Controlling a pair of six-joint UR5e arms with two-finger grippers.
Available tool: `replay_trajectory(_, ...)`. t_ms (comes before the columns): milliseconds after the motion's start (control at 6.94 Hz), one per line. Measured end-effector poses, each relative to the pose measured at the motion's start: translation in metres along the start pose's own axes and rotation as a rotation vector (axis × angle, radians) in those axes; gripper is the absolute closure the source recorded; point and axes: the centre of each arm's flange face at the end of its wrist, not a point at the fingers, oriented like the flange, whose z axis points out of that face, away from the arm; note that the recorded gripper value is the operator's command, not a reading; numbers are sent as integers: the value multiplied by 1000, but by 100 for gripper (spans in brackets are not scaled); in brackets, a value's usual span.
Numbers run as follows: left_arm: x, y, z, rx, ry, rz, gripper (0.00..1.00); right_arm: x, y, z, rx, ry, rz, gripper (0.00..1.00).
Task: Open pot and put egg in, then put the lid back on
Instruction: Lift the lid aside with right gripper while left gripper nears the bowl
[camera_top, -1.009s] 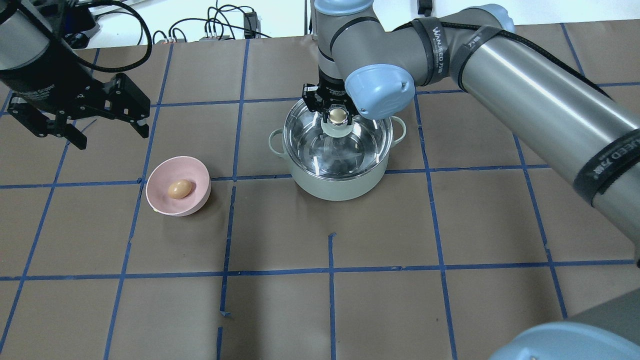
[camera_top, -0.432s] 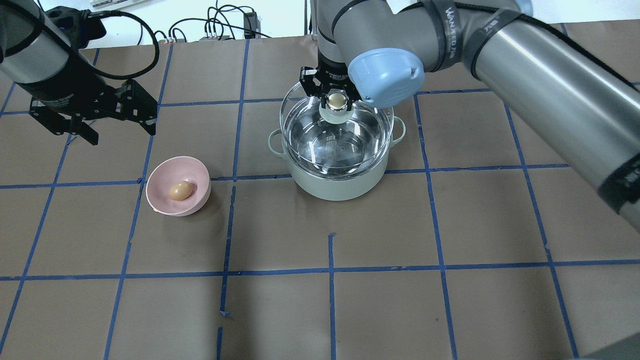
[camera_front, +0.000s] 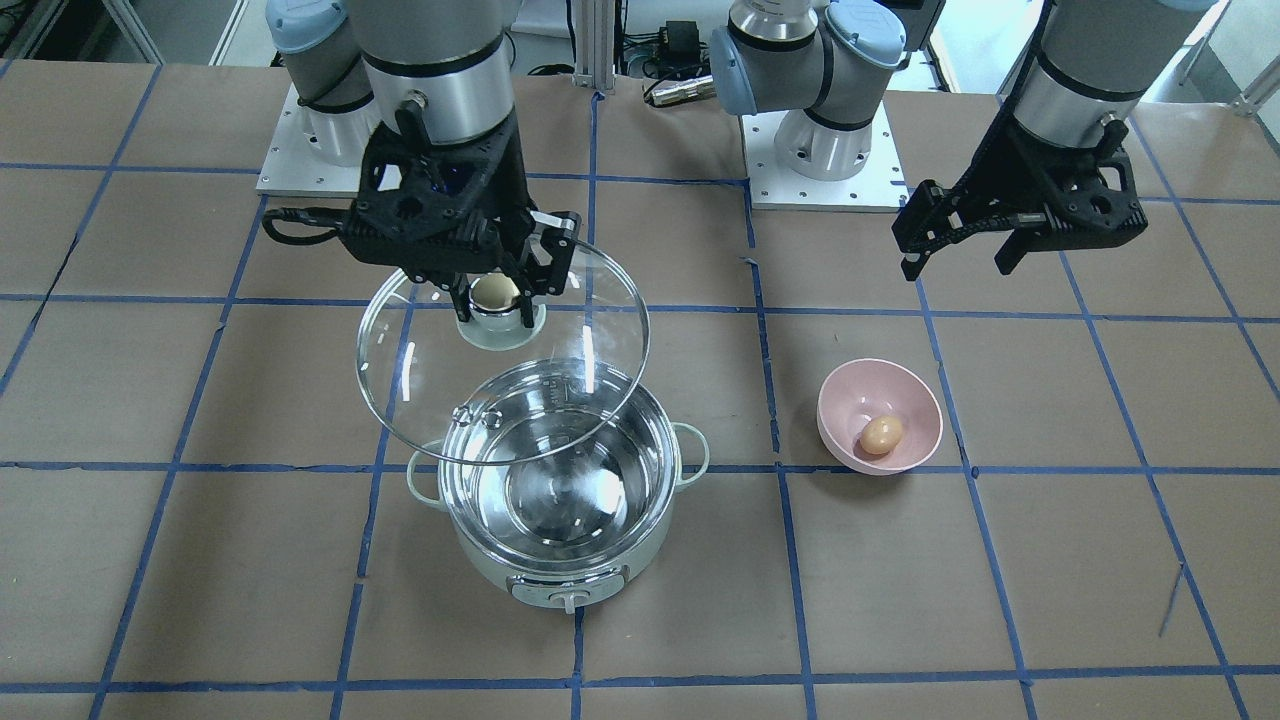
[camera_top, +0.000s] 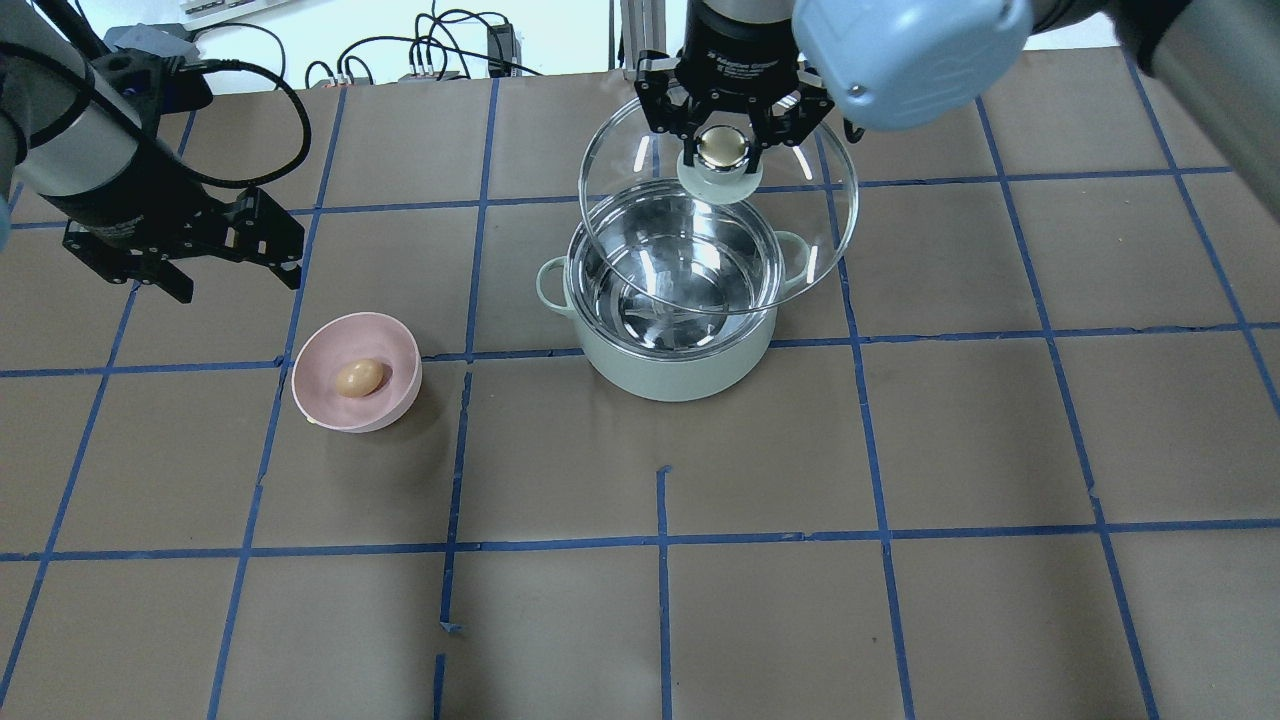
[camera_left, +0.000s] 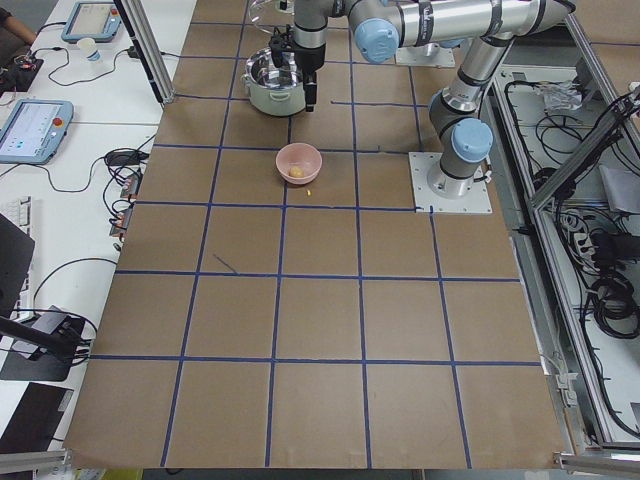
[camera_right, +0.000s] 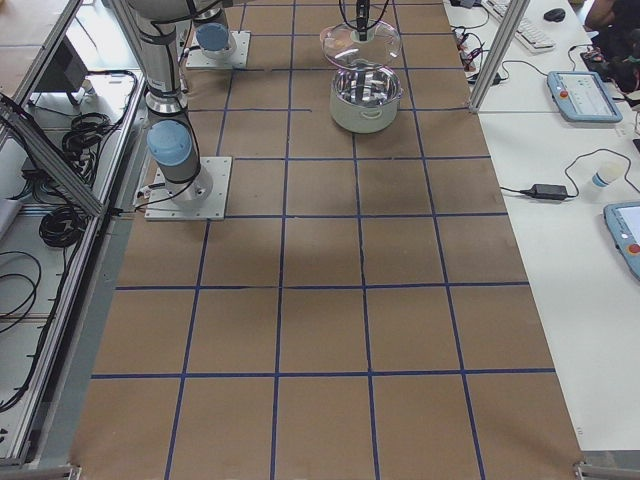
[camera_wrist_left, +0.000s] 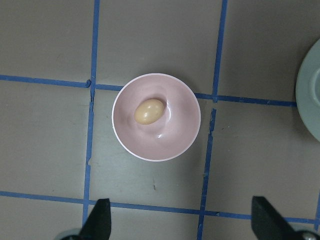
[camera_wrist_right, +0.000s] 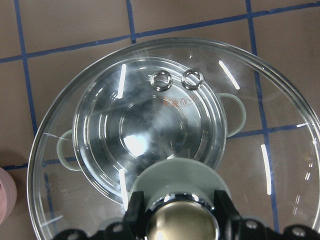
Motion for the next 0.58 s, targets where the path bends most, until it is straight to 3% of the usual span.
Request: replay_trajectory(577, -8, -14, 69, 55, -8, 51, 0, 79, 30, -25, -72, 48, 12, 94)
